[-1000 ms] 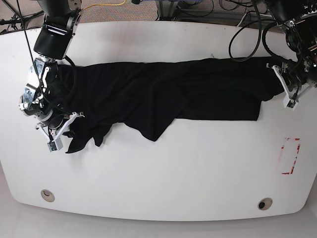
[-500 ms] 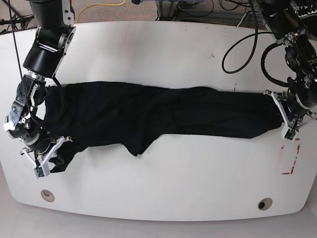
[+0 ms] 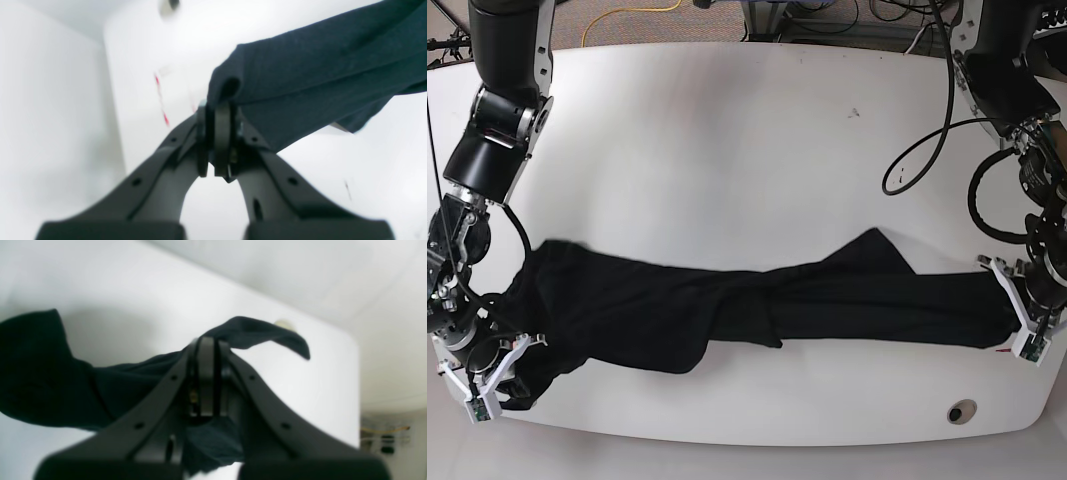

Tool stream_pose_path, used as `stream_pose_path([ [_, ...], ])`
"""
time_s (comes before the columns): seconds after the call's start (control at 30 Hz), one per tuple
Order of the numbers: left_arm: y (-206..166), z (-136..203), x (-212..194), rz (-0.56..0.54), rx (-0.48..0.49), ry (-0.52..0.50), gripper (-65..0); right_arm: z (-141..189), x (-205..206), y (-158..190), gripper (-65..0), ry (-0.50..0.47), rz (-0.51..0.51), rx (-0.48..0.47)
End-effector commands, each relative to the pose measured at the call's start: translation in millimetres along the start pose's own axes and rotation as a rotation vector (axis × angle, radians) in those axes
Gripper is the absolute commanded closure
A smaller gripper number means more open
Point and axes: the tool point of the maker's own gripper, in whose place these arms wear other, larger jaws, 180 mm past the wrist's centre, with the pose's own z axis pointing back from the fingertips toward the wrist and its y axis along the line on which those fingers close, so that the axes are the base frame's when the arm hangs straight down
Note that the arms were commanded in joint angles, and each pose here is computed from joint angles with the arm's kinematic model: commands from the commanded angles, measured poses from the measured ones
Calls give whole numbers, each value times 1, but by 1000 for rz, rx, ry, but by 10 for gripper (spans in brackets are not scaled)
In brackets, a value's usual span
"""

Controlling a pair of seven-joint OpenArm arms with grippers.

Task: Fold the T-shirt properly
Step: 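Lift the shirt with both grippers and swing it across the table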

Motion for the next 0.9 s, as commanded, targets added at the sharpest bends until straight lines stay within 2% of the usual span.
stream_pose_path([
  [0.0,23,13,32,-12,67,-90,0,14,40,-21,0,-80,44,-46],
  [0.17,43,27,67,-9,118,-177,0,15,71,-29,0,-105,89,-52],
  [0.43,83,56,101,-18,222,-262,0,31,116,-54,0,-164,110,-101],
  [0.7,134,80,112,54,304,-304,0,56,161,-91,0,-217,116,-166],
  [0.87,155,86,120,88,311,-317,0,71,189,-101,0,-246,142,-192],
])
